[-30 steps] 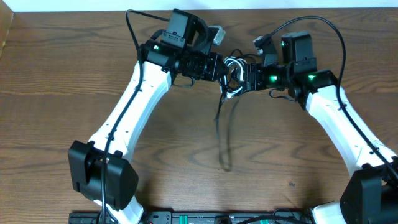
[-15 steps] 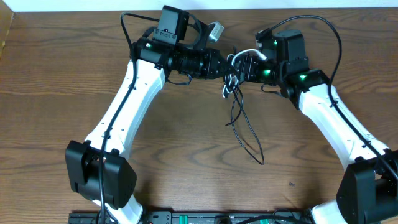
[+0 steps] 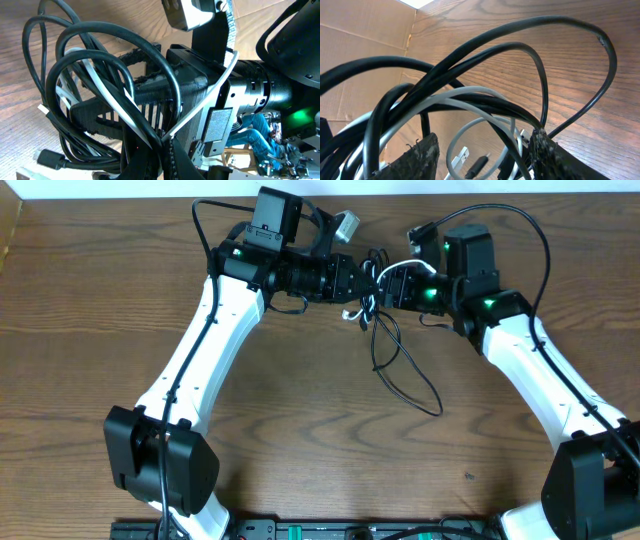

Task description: Untangle cables

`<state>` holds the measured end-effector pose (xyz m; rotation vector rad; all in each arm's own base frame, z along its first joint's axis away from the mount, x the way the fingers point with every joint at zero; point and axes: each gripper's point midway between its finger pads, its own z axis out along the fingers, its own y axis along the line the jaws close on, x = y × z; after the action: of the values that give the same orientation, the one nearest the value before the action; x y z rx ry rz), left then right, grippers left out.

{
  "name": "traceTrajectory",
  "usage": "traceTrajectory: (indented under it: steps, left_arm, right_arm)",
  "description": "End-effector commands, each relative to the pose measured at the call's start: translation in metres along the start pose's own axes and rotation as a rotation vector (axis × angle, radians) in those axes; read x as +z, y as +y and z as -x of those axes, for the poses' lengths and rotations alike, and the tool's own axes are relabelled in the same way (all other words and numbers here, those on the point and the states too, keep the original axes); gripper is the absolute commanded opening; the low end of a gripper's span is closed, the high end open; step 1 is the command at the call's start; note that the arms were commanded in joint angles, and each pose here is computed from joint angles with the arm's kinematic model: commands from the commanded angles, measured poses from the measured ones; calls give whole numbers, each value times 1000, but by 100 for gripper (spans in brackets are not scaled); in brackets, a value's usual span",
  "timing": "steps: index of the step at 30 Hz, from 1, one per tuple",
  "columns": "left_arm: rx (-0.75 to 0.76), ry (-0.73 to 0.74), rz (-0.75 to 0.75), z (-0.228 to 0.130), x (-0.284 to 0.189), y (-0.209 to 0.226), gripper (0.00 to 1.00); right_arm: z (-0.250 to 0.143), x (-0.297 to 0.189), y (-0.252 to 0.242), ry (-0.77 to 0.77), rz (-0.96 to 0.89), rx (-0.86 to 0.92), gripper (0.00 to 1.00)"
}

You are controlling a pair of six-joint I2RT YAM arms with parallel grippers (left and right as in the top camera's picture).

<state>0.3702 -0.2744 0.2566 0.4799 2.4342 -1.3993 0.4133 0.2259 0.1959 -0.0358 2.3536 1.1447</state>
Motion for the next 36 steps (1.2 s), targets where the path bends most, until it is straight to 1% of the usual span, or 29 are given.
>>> traceTrajectory:
  steps: [1, 3, 8, 11, 13, 15, 19, 23, 26, 29, 33, 36]
  left_arm:
    - [-16, -7, -35, 4, -2, -8, 7]
    - [-35, -12, -44, 5, -2, -10, 7]
    - [-34, -15, -162, 12, -5, -32, 7]
    - [-44, -28, -213, 19, -10, -40, 8]
    - [-56, -45, -245, 27, -18, -42, 7]
    - [-74, -65, -277, 35, -29, -43, 8]
    - [-89, -105, -329, 51, -51, -43, 7]
    - [-100, -149, -362, 66, -74, -41, 7]
    - [-78, -191, -377, 77, -91, -43, 7]
    - [-26, -250, -366, 86, -109, -44, 7]
    - [6, -354, -303, 97, -134, -41, 7]
    - [35, -377, -267, 97, -136, -38, 8]
  right_arm:
    - [-10, 8, 11, 45, 52, 3, 57]
    - [-16, 17, 4, 62, 32, 12, 55]
    - [-29, 45, -24, 114, 5, 87, 45]
    - [-31, 51, -38, 122, -21, 109, 37]
    - [-31, 50, -48, 120, -46, 126, 34]
    - [-29, 48, -63, 108, -103, 149, 28]
    - [-30, 41, -85, 100, -190, 182, 18]
    - [-37, 33, -107, 113, -294, 195, 1]
    - [-46, 28, -119, 136, -360, 190, 1]
    - [-51, 26, -121, 162, -371, 163, 1]
    - [-64, 21, -130, 207, -414, 130, 1]
    - [-68, 22, -127, 235, -388, 94, 1]
